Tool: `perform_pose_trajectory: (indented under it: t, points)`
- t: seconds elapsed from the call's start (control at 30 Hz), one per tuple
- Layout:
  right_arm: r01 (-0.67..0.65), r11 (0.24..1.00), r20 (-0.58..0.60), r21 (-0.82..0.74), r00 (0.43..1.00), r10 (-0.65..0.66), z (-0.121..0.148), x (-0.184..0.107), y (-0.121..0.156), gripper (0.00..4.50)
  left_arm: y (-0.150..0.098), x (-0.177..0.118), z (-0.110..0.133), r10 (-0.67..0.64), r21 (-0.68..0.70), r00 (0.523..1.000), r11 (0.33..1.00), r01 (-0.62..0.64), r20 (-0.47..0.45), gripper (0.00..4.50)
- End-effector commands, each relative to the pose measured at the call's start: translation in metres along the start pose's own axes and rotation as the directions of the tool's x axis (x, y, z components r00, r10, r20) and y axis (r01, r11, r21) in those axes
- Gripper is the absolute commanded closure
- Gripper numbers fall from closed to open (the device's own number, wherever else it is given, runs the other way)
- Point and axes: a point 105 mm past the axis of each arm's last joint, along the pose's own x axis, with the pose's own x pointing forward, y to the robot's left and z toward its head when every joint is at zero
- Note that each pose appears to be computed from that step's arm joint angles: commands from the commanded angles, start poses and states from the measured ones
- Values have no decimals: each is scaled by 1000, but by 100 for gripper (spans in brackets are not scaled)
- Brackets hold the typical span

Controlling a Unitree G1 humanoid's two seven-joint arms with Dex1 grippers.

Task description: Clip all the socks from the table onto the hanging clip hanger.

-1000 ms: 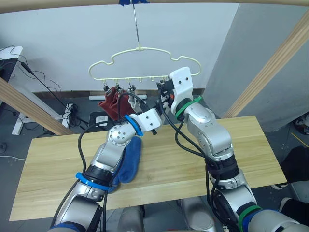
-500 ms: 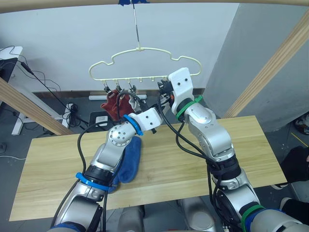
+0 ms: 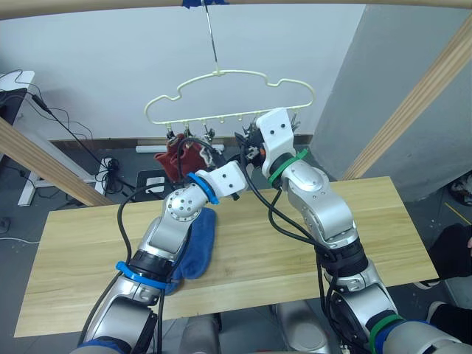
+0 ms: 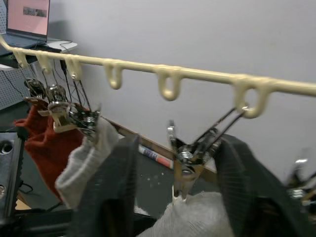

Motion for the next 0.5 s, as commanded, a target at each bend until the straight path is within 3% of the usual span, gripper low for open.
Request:
perform_pose_trajectory:
  t: [0.03, 0.27, 0.5]
  points:
    - [-26, 1000, 60, 16, 998, 25, 17, -7, 2, 119, 16, 1, 14, 65, -3, 996, 998, -65, 59, 450]
    - [-85, 996, 55, 39, 995, 83, 17, -27, 4, 119, 13, 1, 17, 76, -132, 994, 989, -65, 78, 450]
    - [-98, 995, 41, 25, 994, 97, 19, -41, 1, 114, 7, -3, 16, 31, -240, 997, 971, -13, 73, 248]
